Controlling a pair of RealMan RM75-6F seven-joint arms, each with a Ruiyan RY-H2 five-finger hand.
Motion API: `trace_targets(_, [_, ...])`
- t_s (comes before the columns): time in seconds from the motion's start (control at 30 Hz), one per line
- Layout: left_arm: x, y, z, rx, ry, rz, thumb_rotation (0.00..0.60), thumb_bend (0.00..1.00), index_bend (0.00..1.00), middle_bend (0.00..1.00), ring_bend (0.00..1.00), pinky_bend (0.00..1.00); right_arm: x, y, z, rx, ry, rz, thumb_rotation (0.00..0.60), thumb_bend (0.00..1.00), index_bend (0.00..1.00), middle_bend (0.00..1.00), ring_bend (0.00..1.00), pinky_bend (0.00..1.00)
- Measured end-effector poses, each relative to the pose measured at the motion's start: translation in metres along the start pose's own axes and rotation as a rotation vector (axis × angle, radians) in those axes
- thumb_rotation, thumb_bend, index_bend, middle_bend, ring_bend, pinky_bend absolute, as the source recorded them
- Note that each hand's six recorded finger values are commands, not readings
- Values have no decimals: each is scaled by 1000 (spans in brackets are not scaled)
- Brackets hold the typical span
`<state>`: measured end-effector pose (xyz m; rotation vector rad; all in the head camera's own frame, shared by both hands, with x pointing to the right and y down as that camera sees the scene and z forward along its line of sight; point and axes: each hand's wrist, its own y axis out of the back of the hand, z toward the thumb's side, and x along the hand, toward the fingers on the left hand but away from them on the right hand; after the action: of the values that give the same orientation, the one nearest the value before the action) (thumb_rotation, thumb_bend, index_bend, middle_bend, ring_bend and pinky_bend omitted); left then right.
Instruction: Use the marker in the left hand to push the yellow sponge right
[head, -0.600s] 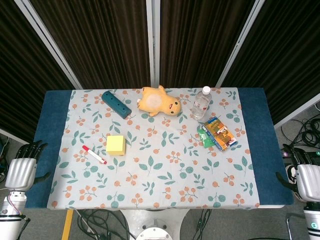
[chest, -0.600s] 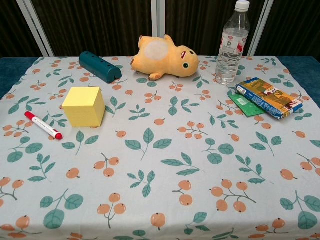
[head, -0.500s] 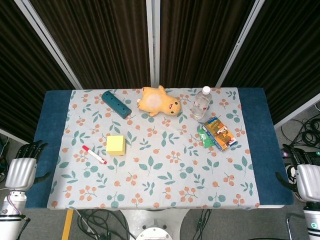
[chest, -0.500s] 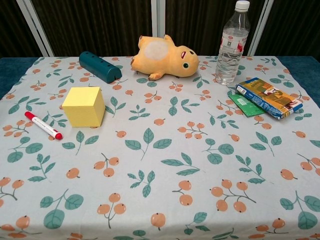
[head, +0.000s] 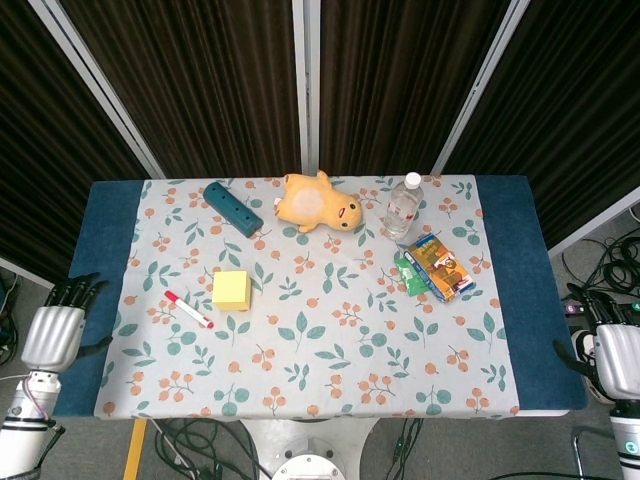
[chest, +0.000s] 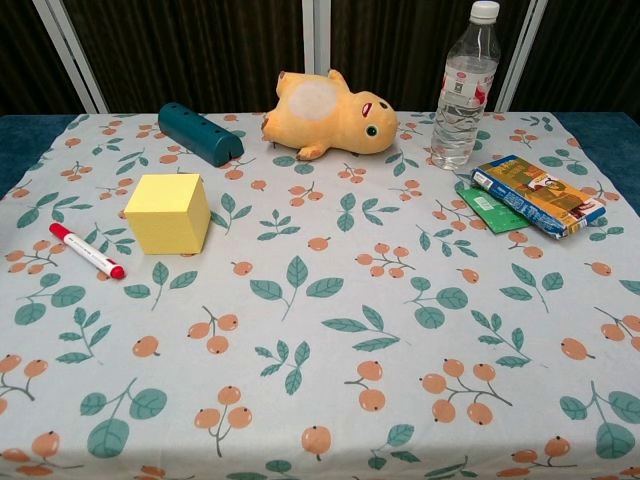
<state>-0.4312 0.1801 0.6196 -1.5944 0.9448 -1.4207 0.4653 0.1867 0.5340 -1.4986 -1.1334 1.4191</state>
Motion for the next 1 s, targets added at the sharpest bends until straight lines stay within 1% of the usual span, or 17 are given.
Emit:
trace_targets(0.13, [16, -8, 2, -17, -51, -36, 600, 214, 304, 307, 162, 152, -1, 1, 0, -4, 4, -1, 600, 142, 129, 250, 166, 278])
trace_targets(0.23, [30, -20, 2, -19, -87, -78, 600, 233, 304, 314, 166, 155, -1, 2, 0, -4, 7, 2, 600, 142, 129, 250, 167, 278])
trace_targets(0.37, [50, -36, 2, 17, -142, -133, 600, 235, 307, 316, 166, 194, -1, 2, 1, -4, 10, 6, 600, 142, 129, 250, 167, 278])
trace_targets(0.47, [64, -49, 5, 44, -179, -169, 600, 237, 322, 325, 166, 195, 0, 1, 1, -5, 8, 8, 600, 143, 129, 250, 166, 278])
trace_targets(0.57, [74, -61, 10, 79, -220, -190, 600, 237, 348, 340, 166, 195, 1, 1, 1, -3, 4, 11, 600, 143, 129, 250, 166, 278])
trace_targets(0.77, [88, -84, 25, 138, -294, -230, 600, 237, 368, 343, 166, 195, 1, 0, 1, -2, 3, 19, 600, 143, 129, 250, 167, 278])
trace_targets(0.87, [93, -93, 34, 162, -325, -248, 600, 242, 401, 343, 166, 195, 1, -1, 1, -5, 2, 22, 600, 143, 129, 250, 167, 277])
trace_targets(1.0, [97, -102, 39, 172, -330, -278, 600, 276, 414, 343, 166, 195, 2, -1, 0, -6, -3, 23, 600, 143, 129, 250, 166, 277])
